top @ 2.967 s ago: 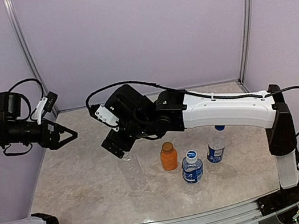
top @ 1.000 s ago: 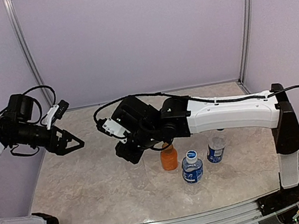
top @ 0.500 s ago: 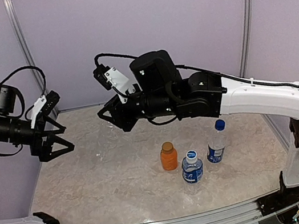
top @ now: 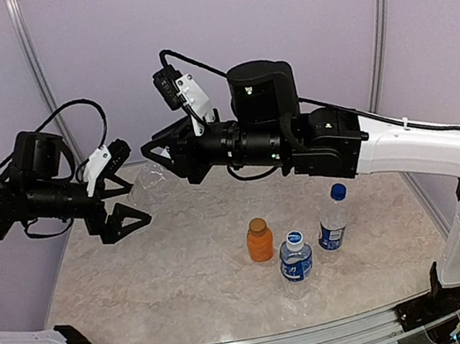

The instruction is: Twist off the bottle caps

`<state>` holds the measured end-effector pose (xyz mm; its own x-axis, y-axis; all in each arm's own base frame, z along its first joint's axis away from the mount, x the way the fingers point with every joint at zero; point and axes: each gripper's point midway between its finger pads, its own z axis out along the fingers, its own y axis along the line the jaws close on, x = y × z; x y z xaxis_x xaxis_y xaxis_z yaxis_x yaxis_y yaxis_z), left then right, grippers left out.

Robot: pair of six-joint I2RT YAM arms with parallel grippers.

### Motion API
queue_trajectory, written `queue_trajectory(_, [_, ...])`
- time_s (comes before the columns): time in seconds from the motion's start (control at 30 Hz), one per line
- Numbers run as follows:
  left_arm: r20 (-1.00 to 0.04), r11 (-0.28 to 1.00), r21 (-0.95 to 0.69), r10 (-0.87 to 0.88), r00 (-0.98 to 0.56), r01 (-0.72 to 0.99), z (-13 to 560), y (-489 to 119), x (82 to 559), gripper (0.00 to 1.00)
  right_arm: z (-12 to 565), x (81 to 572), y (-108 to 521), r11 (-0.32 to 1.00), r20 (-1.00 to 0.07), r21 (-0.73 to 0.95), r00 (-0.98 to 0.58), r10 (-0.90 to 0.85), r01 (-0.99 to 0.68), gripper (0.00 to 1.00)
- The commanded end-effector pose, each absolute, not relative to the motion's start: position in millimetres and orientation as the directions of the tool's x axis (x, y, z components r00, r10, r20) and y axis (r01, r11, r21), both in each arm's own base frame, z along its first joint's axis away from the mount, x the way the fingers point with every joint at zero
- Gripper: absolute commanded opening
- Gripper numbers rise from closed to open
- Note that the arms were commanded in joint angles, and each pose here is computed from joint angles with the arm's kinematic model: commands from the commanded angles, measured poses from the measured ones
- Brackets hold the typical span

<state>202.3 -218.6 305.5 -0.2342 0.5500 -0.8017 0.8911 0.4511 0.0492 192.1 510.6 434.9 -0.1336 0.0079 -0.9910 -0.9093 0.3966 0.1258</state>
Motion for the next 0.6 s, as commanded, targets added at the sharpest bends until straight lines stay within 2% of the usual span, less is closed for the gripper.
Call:
queue_trajectory(0.0, [-0.86, 0.456, 0.082, 0.481, -0.168, 0.886, 332, -235, 219, 0.99, 443, 189, 506, 0.371, -0.988, 0.157, -0.149, 0.051, -0.915, 0.0])
queue_trajectory(0.1, [-0.869, 0.439, 0.077, 0.47, -0.155, 0.895, 332, -242, 222, 0.98, 443, 194, 503, 0.361, -0.985, 0.175, -0.161, 0.07, -0.916, 0.0])
queue_trajectory(0.33, [-0.848, 0.381, 0.08, 0.511, -0.138, 0.921, 314, -246, 215, 0.85, 443, 204, 496, 0.34, -0.976, 0.213, -0.187, 0.109, -0.916, 0.0])
queue_trajectory(0.57, [-0.841, 0.379, 0.115, 0.529, -0.112, 0.918, 305, -253, 226, 0.9, 448, 200, 497, 0.315, -0.976, 0.212, -0.182, 0.12, -0.925, 0.0])
